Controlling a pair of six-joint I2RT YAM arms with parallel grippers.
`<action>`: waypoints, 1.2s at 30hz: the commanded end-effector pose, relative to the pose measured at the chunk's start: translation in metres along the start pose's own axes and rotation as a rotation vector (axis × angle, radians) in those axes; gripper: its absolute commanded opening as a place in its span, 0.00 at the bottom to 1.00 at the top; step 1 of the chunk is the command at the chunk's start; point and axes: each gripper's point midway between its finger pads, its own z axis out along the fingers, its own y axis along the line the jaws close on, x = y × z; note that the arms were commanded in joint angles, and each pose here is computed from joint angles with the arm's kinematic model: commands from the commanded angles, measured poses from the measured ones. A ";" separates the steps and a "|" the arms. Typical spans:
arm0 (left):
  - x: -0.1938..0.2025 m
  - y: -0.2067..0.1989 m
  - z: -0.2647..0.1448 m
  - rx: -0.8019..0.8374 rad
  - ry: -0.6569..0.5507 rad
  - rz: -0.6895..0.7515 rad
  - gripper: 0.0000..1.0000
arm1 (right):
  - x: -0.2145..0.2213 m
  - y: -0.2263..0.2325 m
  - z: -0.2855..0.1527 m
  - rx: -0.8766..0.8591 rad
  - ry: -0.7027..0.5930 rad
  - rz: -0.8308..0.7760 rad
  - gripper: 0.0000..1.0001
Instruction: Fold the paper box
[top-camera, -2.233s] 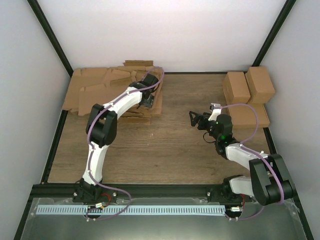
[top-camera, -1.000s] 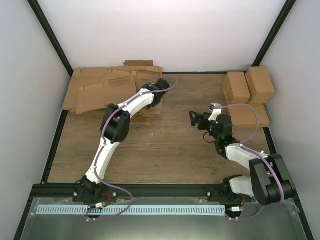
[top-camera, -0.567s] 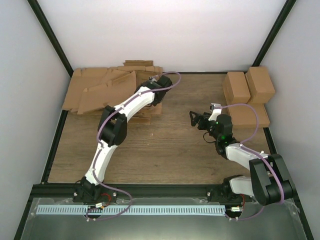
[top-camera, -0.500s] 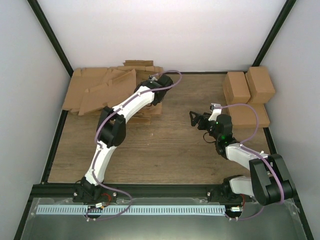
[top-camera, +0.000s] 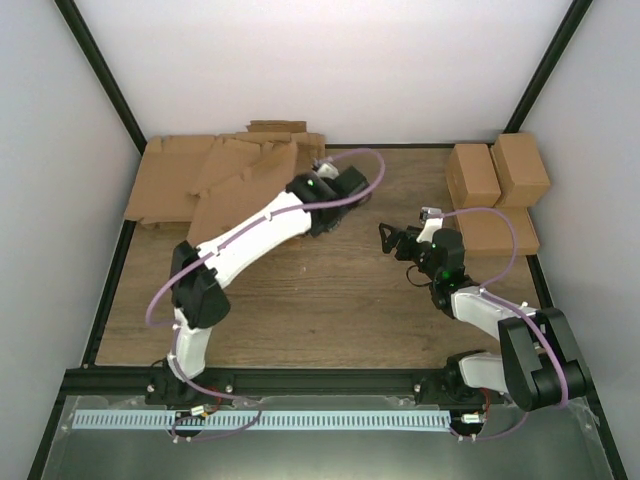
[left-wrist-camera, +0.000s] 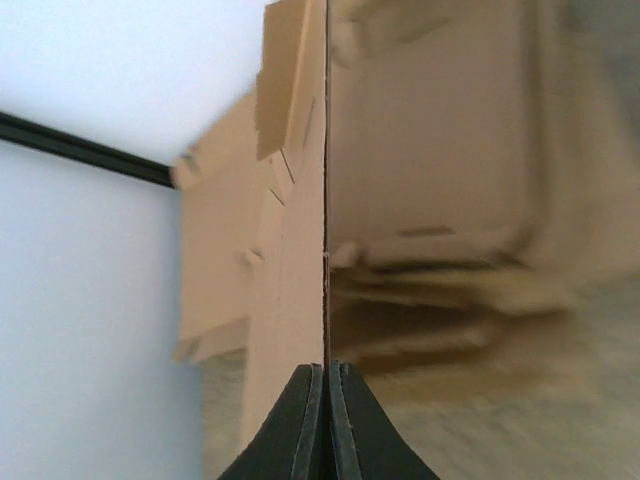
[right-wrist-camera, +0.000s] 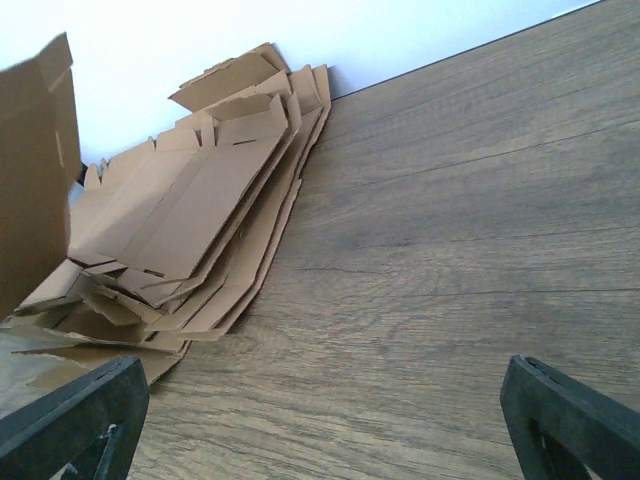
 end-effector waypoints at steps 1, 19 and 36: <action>0.026 -0.058 -0.059 0.364 0.001 -0.110 0.04 | -0.021 0.007 0.003 0.004 -0.044 -0.012 1.00; 0.025 -0.130 -0.141 1.172 -0.126 -0.401 0.72 | -0.010 -0.019 0.015 0.141 0.025 0.044 1.00; 0.116 0.004 -0.010 0.972 -0.093 -0.879 1.00 | 0.006 0.004 0.021 -0.017 0.081 0.055 0.97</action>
